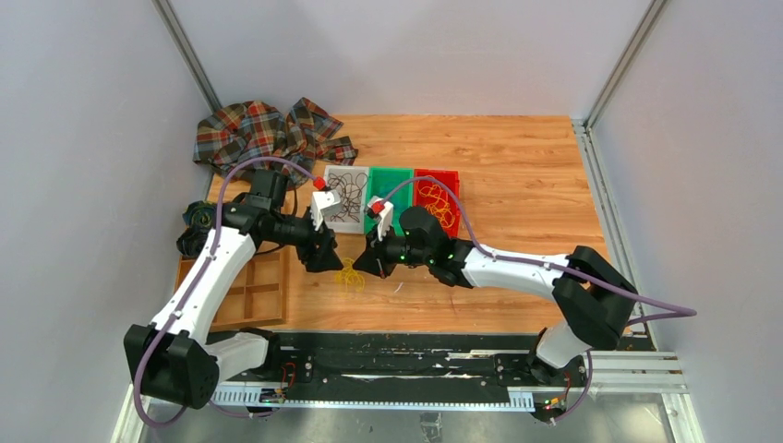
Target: Untangle the cables
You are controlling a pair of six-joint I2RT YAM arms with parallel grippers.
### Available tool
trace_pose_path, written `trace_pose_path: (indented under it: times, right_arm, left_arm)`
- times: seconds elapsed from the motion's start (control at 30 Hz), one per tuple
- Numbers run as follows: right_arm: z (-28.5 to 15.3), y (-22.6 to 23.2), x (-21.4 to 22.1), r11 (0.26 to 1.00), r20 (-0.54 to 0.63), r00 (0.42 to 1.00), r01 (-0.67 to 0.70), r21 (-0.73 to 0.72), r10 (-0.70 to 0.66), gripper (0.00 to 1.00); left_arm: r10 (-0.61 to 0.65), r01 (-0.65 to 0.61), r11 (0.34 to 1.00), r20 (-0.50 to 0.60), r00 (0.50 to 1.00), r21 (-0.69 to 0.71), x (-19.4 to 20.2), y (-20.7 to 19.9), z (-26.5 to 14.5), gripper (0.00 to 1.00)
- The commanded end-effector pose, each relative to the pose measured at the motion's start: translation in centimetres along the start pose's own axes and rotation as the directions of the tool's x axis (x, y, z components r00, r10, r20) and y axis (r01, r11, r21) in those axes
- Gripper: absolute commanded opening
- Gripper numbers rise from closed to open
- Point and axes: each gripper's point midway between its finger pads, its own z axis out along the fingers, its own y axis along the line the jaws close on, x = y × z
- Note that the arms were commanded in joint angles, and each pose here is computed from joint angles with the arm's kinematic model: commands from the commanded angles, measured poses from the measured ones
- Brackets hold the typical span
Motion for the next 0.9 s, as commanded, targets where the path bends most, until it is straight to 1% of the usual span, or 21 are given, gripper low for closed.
trace_pose_path:
  times: [0.0, 0.07, 0.13, 0.37, 0.4, 0.5, 0.63, 0.67, 0.7, 0.77, 0.8, 0.87]
  right_arm:
    - [-0.2, 2.1, -2.9, 0.999, 0.072, 0.997, 0.018, -0.052, -0.014, 0.01]
    - [-0.1, 2.4, -3.1, 0.998, 0.071, 0.997, 0.021, -0.060, -0.017, 0.01]
    - [0.0, 2.5, -3.2, 0.998, 0.072, 0.997, 0.020, -0.066, -0.016, 0.01]
    - [-0.3, 2.8, -3.9, 0.998, 0.095, 0.995, 0.019, -0.062, -0.013, 0.01]
    - [-0.4, 2.8, -3.8, 0.998, 0.094, 0.995, 0.019, -0.062, -0.013, 0.01]
    - [-0.5, 2.9, -3.7, 0.998, 0.093, 0.996, 0.015, -0.068, -0.009, 0.01]
    - [-0.4, 3.2, -3.5, 0.996, 0.094, 0.995, -0.011, -0.084, 0.019, 0.02]
    - [-0.4, 3.2, -3.5, 0.996, 0.094, 0.995, -0.022, -0.081, 0.030, 0.07]
    - [-0.3, 3.0, -3.4, 0.997, 0.093, 0.995, -0.032, -0.070, 0.039, 0.11]
    - [-0.5, 2.3, -3.7, 0.998, 0.110, 0.993, -0.049, -0.025, 0.051, 0.24]
    - [-0.7, 1.8, -4.0, 0.998, 0.132, 0.990, -0.055, 0.008, 0.054, 0.30]
    - [-1.3, 1.3, -5.2, 0.997, 0.193, 0.980, -0.051, 0.063, 0.038, 0.37]
  left_arm:
    - [-0.015, 0.014, 0.998, 0.024, 1.000, 0.058, 0.1, -0.5, 0.6, 0.68]
    - [-0.027, 0.026, 0.997, 0.021, 0.999, 0.066, 0.2, -0.5, 0.8, 0.68]
    - [-0.040, 0.038, 0.996, 0.025, 0.999, 0.082, 0.1, -0.6, 0.9, 0.65]
    - [-0.033, 0.032, 0.996, 0.005, 0.999, 0.078, 0.6, -0.1, 1.3, 0.49]
    - [-0.030, 0.031, 0.997, -0.004, 1.000, 0.067, 0.7, 0.1, 1.2, 0.44]
    - [-0.017, 0.018, 0.999, -0.016, 1.000, 0.032, 0.6, 0.7, 1.0, 0.25]
    - [0.013, -0.013, 1.000, -0.008, 1.000, -0.007, -0.2, 1.0, 0.3, 0.05]
    - [0.023, -0.023, 1.000, 0.000, 1.000, -0.019, -0.7, 1.0, 0.0, 0.01]
    - [0.030, -0.030, 0.999, 0.010, 0.999, -0.028, -1.1, 0.9, -0.3, 0.01]
    - [0.035, -0.033, 0.999, 0.034, 0.999, -0.037, -1.9, 0.4, -0.8, 0.01]
    - [0.034, -0.032, 0.999, 0.046, 0.998, -0.039, -2.2, 0.2, -1.1, 0.01]
    - [0.026, -0.024, 0.999, 0.063, 0.998, -0.041, -2.6, -0.3, -1.4, 0.01]
